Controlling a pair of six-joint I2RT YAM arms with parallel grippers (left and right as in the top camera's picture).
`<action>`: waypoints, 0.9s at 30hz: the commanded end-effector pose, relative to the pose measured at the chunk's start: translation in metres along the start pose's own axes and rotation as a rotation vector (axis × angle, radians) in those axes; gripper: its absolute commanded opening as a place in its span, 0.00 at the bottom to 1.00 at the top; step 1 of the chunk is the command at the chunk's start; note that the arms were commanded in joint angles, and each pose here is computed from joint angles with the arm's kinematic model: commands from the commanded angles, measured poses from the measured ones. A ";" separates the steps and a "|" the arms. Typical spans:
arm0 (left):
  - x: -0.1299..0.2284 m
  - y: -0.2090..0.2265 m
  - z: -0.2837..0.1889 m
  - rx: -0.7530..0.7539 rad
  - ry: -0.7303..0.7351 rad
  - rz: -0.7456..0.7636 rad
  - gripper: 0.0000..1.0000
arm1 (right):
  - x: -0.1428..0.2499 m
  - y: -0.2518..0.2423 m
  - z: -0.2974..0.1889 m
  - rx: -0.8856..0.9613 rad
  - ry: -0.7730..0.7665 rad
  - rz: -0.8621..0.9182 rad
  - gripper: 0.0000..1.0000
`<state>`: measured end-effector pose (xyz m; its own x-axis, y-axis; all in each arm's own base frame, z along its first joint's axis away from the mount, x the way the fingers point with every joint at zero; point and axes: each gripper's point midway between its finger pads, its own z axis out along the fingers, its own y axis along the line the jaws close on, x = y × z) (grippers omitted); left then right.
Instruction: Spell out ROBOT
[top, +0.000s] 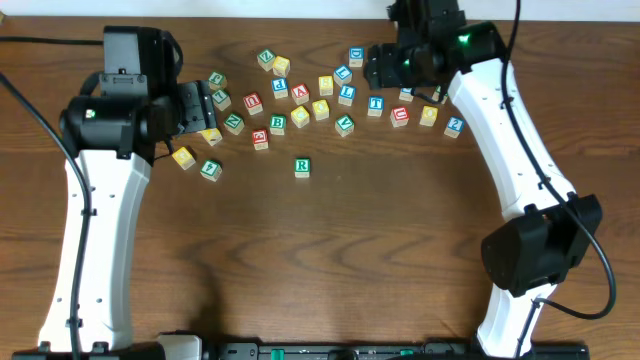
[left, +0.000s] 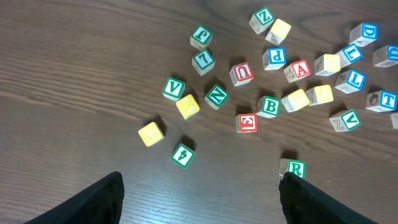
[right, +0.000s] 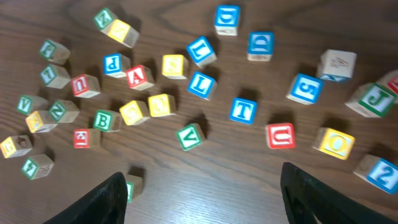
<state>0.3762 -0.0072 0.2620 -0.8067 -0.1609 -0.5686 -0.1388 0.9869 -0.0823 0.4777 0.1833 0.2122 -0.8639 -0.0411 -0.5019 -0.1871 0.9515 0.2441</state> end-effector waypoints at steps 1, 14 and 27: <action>-0.006 0.002 0.000 -0.010 -0.010 0.009 0.79 | -0.003 0.013 0.003 0.001 -0.017 -0.013 0.74; -0.006 0.002 0.000 -0.010 -0.009 -0.025 0.79 | 0.003 0.018 0.012 0.011 0.006 0.000 0.73; -0.005 0.006 0.016 -0.037 0.016 -0.069 0.79 | -0.003 0.045 0.015 -0.034 -0.035 0.051 0.72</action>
<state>0.3814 -0.0073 0.2509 -0.8148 -0.2091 -0.5408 -0.1822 0.9778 -0.1036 0.4767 0.2110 0.2157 -0.8534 -0.0075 -0.5212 -0.1723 0.9477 0.2686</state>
